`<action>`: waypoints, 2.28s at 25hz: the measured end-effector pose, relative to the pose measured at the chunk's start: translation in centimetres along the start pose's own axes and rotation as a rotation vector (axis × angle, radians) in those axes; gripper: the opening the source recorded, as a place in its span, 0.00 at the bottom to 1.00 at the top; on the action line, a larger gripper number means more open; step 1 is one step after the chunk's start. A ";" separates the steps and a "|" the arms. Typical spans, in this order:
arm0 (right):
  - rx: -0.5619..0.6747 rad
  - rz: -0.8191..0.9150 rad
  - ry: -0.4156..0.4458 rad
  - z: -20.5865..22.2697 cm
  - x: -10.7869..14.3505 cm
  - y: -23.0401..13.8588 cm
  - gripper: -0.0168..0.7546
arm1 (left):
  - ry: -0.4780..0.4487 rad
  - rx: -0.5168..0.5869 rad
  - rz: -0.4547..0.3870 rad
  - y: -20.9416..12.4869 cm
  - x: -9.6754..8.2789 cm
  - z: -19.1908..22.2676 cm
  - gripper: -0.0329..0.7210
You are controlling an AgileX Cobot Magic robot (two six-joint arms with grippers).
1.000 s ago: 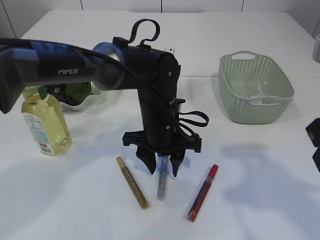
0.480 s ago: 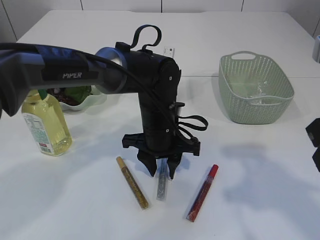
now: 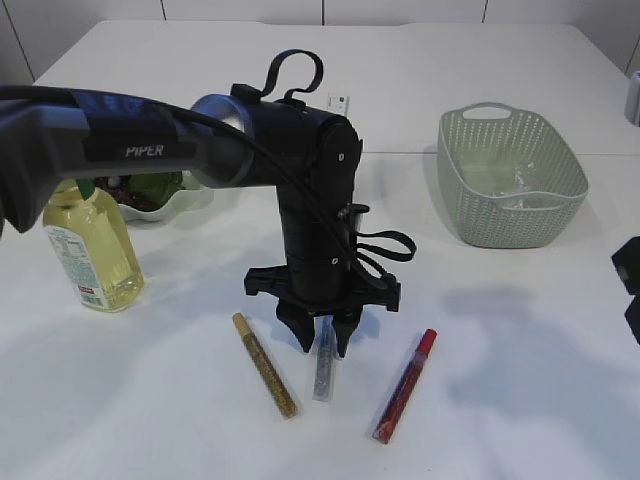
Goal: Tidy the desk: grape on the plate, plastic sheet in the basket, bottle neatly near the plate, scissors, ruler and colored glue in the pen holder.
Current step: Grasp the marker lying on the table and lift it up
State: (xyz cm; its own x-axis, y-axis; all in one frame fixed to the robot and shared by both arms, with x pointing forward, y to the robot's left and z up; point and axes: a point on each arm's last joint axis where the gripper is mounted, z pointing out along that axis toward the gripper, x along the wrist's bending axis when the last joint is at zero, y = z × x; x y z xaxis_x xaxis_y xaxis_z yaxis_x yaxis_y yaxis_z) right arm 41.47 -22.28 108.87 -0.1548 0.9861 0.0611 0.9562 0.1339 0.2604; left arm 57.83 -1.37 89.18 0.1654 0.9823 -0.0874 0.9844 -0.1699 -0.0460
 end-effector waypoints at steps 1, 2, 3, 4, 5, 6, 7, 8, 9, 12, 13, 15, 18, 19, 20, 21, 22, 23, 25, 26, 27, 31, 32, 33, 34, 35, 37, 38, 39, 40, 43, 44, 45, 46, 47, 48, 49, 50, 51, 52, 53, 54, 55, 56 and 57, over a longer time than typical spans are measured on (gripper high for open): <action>0.000 0.000 0.000 0.0 0.0 0.0 0.35 | 0.000 0.000 0.000 0.0 0.0 0.0 0.43; 0.000 0.000 0.000 0.0 0.0 0.0 0.35 | 0.000 0.000 0.000 0.0 0.0 0.0 0.43; 0.000 0.000 0.000 0.0 0.0 0.0 0.35 | 0.000 0.000 0.000 0.0 0.0 0.0 0.43; 0.000 0.000 0.000 0.0 0.0 0.0 0.35 | 0.000 0.000 0.000 0.0 0.0 0.0 0.42; 0.000 0.000 0.000 0.0 0.0 0.0 0.35 | 0.000 0.000 0.000 0.0 0.0 0.0 0.42; 0.000 0.000 0.000 0.0 0.0 0.0 0.35 | 0.000 0.000 0.000 0.0 0.0 0.1 0.41; 0.000 0.000 0.000 0.0 0.0 0.0 0.35 | 0.000 0.000 0.000 0.0 0.0 0.1 0.41; 0.000 0.000 0.000 0.0 0.0 0.0 0.35 | -0.001 -0.002 0.000 0.0 0.0 0.1 0.40; 0.000 0.000 0.000 0.0 0.0 0.0 0.35 | -0.002 -0.003 0.000 0.0 0.0 0.1 0.40; 0.000 -0.002 0.000 0.0 0.0 0.0 0.35 | -0.003 -0.006 0.000 0.1 0.0 0.1 0.40; 0.000 -0.002 0.000 0.0 0.0 0.0 0.35 | -0.004 -0.007 0.000 0.1 0.0 0.1 0.40; 0.000 -0.002 0.000 0.0 0.0 0.0 0.35 | -0.001 -0.003 -0.001 0.1 0.0 0.4 0.40; 0.000 -0.002 0.000 0.0 0.0 0.0 0.35 | 0.003 0.004 -0.002 0.1 0.0 0.8 0.40; 0.000 -0.002 0.000 0.0 0.0 0.0 0.35 | 0.002 0.002 -0.002 0.1 0.0 0.8 0.40; 0.000 -0.002 0.000 0.0 0.0 0.0 0.35 | 0.001 0.000 -0.001 0.2 0.0 0.7 0.40; 0.000 -0.002 0.000 0.0 0.0 0.0 0.35 | 0.001 0.000 -0.001 0.2 0.0 0.8 0.39; 0.000 -0.002 0.000 0.0 0.0 0.0 0.35 | 0.001 0.000 -0.001 0.2 0.0 0.8 0.39; 0.000 -0.002 0.000 0.0 0.0 0.0 0.35 | 0.001 0.000 -0.001 0.2 0.0 0.8 0.37; 0.000 -0.002 0.000 0.0 0.0 0.0 0.35 | 0.001 0.000 0.005 0.2 0.0 0.8 0.34; 0.000 -0.002 0.000 0.0 0.0 0.0 0.35 | 0.000 -0.001 0.006 0.2 0.0 0.8 0.32; 0.000 -0.002 0.000 0.0 0.0 0.0 0.35 | 0.002 -0.002 0.009 0.2 0.0 0.8 0.30; 0.000 -0.002 0.000 0.0 0.0 0.0 0.35 | 0.010 -0.006 0.018 0.3 0.0 0.8 0.21; 0.000 -0.002 0.000 0.0 0.0 0.0 0.35 | 0.013 -0.008 0.020 0.3 0.1 0.8 0.20; 0.000 -0.002 0.000 0.0 0.0 0.0 0.35 | 0.014 -0.009 0.023 0.3 0.1 0.8 0.19; 0.000 -0.002 0.000 0.0 0.0 0.0 0.35 | 0.016 -0.010 0.026 0.3 0.1 0.8 0.18; 0.000 -0.002 0.000 0.0 0.0 0.0 0.35 | 0.020 -0.012 0.035 0.3 0.1 0.8 0.18; 0.000 -0.002 0.000 0.0 0.0 0.0 0.35 | 0.023 -0.014 0.054 0.3 0.2 0.8 0.18; 0.000 -0.002 0.000 0.0 0.0 0.0 0.35 | 0.024 -0.014 0.062 0.4 0.2 0.8 0.18; 0.000 -0.002 0.000 0.0 0.0 0.0 0.35 | 0.025 -0.013 0.069 0.3 0.2 0.8 0.18; 0.000 -0.002 0.000 0.0 0.0 0.0 0.35 | 0.030 -0.010 0.077 0.3 0.2 0.8 0.18; 0.000 -0.002 0.000 0.0 0.0 0.0 0.35 | 0.060 -0.026 0.104 0.3 0.4 0.2 0.18; 0.000 -0.002 0.000 0.0 0.0 0.0 0.35 | 0.068 -0.040 0.116 0.3 0.4 -0.4 0.18; 0.000 -0.002 0.000 0.0 0.0 0.0 0.35 | 0.076 -0.050 0.124 0.3 0.5 -1.1 0.18; 0.000 -0.002 0.000 0.0 0.0 0.0 0.35 | 0.080 -0.060 0.130 0.2 0.5 -1.7 0.18; 0.000 -0.002 0.000 0.0 0.0 0.0 0.35 | 0.085 -0.076 0.138 0.1 0.4 -2.5 0.18; 0.000 -0.002 0.000 0.0 0.0 0.0 0.35 | 0.089 -0.096 0.146 0.0 0.4 -3.2 0.18; 0.000 -0.002 0.000 0.0 0.0 0.0 0.35 | 0.095 -0.114 0.157 -0.1 0.3 -3.9 0.18; 0.000 -0.002 0.000 0.0 0.0 0.0 0.35 | 0.099 -0.130 0.169 -0.3 0.1 -4.5 0.17; 0.000 -0.002 0.000 0.0 0.0 0.0 0.35 | 0.100 -0.150 0.181 -0.5 -0.1 -5.2 0.17; 0.000 -0.003 -0.002 0.0 0.0 0.0 0.35 | 0.098 -0.172 0.195 -0.7 -0.5 -5.8 0.17; 0.000 -0.003 -0.002 0.0 0.0 0.0 0.35 | 0.095 -0.194 0.208 -1.0 -0.9 -6.4 0.17; 0.000 -0.003 -0.002 0.0 0.0 0.0 0.35 | 0.088 -0.222 0.217 -1.2 -1.3 -7.1 0.17; -0.001 -0.003 -0.003 0.0 0.0 0.0 0.35 | 0.086 -0.255 0.219 -1.5 -1.7 -7.8 0.17; -0.001 -0.004 -0.005 0.0 0.0 0.0 0.35 | 0.089 -0.293 0.220 -1.7 -2.0 -8.4 0.17; -0.001 -0.004 -0.005 0.0 0.0 0.0 0.35 | 0.093 -0.330 0.223 -1.9 -2.3 -8.7 0.17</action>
State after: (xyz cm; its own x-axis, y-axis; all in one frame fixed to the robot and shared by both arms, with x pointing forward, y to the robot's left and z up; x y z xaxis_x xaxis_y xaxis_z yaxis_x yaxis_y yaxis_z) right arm 41.49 -22.32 108.87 -0.1571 0.9861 0.0550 0.9552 0.1375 0.2620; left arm 56.11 -2.60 98.14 0.3665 0.9299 0.0318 0.8878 -0.3598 0.2871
